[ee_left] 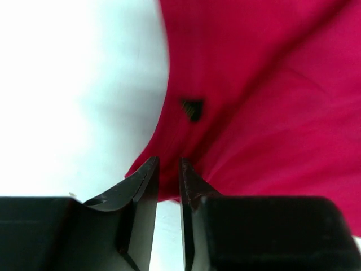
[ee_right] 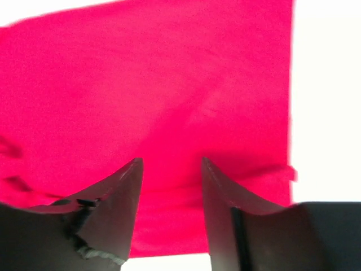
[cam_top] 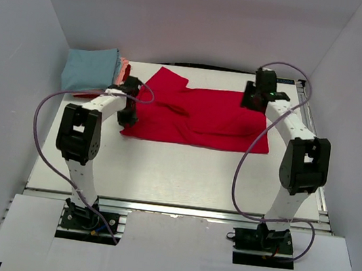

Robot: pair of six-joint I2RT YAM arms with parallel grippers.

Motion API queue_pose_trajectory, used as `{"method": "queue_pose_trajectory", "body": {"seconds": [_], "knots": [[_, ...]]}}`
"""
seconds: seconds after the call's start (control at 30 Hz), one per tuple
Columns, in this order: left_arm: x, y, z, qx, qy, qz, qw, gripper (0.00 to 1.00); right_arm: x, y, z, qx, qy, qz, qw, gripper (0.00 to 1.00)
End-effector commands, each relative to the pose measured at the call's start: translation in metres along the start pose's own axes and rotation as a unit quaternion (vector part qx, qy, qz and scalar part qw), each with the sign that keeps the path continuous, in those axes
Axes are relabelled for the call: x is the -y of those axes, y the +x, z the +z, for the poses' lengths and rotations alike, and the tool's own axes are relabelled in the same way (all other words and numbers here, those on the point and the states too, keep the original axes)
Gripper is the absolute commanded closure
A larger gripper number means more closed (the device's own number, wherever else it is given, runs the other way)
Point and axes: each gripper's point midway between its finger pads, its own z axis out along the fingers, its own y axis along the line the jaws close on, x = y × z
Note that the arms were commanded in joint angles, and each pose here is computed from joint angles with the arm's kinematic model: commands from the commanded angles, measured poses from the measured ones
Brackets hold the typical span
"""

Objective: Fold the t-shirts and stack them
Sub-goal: Fold the flattened tshirt in 1/3 of the way

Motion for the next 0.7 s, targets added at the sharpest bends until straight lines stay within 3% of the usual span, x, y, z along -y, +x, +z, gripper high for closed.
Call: {"method": "queue_pose_trajectory", "body": {"seconds": [0.0, 0.03, 0.1, 0.3, 0.67], "knots": [[0.001, 0.002, -0.01, 0.032, 0.023, -0.027, 0.999, 0.69, 0.028, 0.027, 0.006, -0.035, 0.024, -0.016, 0.999, 0.52], [-0.002, 0.012, -0.005, 0.023, 0.02, -0.033, 0.999, 0.69, 0.033, 0.033, 0.009, -0.04, 0.027, -0.014, 0.999, 0.61], [0.0, 0.013, -0.001, 0.028, 0.024, -0.04, 0.999, 0.69, 0.04, 0.037, 0.012, -0.047, 0.028, -0.008, 0.998, 0.69], [0.007, 0.012, 0.004, 0.024, 0.034, -0.045, 0.998, 0.76, 0.062, 0.068, 0.011, -0.086, 0.055, 0.01, 0.995, 0.81], [0.001, -0.015, -0.003, 0.047, 0.003, -0.041, 0.998, 0.77, 0.099, 0.097, -0.008, -0.097, 0.106, 0.029, 0.989, 0.65]]}}
